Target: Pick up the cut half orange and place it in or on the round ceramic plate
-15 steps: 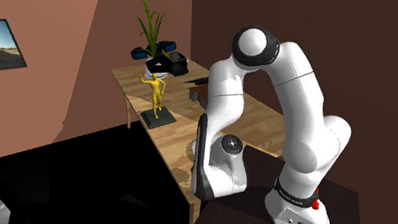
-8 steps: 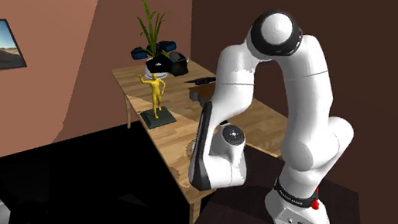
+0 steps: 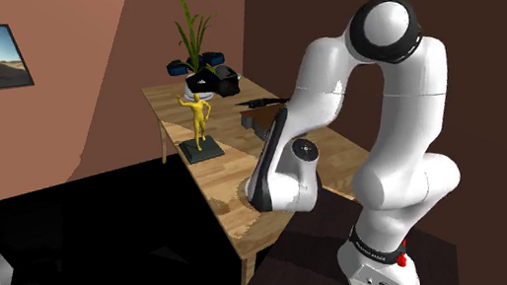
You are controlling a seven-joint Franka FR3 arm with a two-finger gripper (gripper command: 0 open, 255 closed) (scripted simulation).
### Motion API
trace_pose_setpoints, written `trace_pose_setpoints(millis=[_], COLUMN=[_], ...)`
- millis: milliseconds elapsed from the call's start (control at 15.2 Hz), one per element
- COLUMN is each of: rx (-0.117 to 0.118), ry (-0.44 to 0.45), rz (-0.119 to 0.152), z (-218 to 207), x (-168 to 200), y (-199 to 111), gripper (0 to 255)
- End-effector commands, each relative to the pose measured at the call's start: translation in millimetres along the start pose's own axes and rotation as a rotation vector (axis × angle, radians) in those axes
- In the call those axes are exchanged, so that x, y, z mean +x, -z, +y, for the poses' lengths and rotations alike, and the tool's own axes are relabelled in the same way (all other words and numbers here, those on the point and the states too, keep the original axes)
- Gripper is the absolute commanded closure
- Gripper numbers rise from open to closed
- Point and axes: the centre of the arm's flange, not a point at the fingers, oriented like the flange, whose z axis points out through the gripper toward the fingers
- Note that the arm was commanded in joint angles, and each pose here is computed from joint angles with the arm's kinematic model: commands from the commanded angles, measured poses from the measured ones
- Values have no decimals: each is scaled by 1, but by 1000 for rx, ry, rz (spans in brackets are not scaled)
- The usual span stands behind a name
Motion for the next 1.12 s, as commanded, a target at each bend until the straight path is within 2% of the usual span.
trace_pose_setpoints(millis=[0,594,1056], rx=[0,0,0], ry=[2,2,2], rz=[-1,-1,-1], z=[-5,-27,-12], x=[24,139,128], y=[-9,-43,-75], gripper=[255,255,255])
